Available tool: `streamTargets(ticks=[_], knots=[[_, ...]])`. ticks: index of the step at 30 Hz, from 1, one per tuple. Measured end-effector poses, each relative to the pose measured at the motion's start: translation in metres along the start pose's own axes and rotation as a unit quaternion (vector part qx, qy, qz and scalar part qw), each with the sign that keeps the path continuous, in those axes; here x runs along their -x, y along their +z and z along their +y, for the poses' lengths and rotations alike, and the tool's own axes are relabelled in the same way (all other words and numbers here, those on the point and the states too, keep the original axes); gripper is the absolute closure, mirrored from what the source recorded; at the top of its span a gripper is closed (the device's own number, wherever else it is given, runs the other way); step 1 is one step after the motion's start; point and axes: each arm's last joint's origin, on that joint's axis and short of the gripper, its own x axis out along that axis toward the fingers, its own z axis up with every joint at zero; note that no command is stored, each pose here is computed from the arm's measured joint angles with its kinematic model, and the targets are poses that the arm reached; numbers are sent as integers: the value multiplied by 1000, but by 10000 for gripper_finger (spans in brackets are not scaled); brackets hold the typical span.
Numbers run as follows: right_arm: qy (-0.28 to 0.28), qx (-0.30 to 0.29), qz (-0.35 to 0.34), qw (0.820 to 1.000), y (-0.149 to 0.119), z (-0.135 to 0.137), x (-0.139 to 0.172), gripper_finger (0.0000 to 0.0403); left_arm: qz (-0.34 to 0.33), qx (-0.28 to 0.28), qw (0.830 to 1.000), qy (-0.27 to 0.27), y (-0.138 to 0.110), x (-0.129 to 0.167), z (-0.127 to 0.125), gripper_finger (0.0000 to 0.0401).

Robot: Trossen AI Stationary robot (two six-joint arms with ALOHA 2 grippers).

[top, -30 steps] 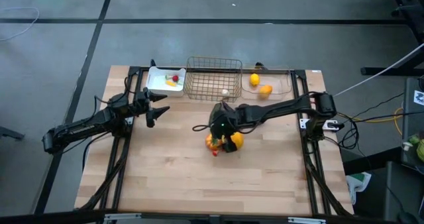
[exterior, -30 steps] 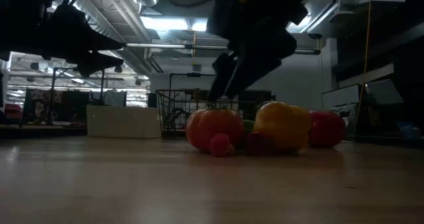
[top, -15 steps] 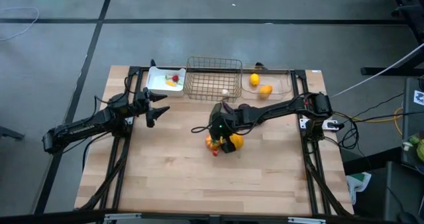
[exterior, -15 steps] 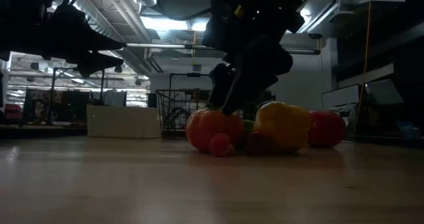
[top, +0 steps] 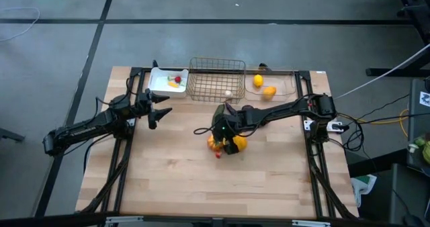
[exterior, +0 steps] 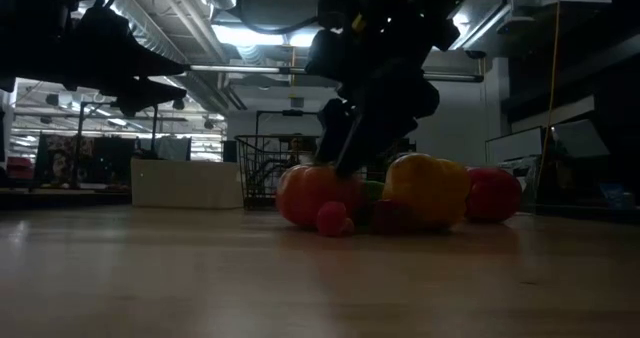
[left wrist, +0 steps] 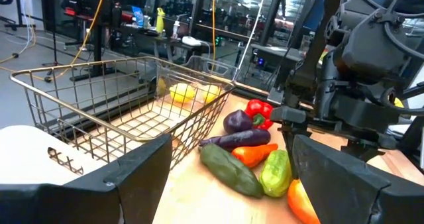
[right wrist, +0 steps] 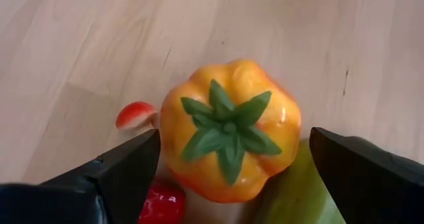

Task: Sort produce into baskets
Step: Put the yellow tomato into the transparent bin

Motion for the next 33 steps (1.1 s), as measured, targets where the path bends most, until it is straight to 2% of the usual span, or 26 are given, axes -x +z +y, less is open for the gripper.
streamTargets(ticks=[10,20,28,33], knots=[[3,-2,7,1000,-4,-1,-18,20,5,1,1000,1,-1,0,0,91],[2,-9,8,1000,-5,-1,-20,21,31,3,999,7,-6,-1,1,91],[3,-16,11,1000,-6,-2,-21,64,32,4,999,7,-6,-1,1,91],[3,-17,11,1000,-6,-2,-21,71,32,4,999,7,-6,-1,1,91]])
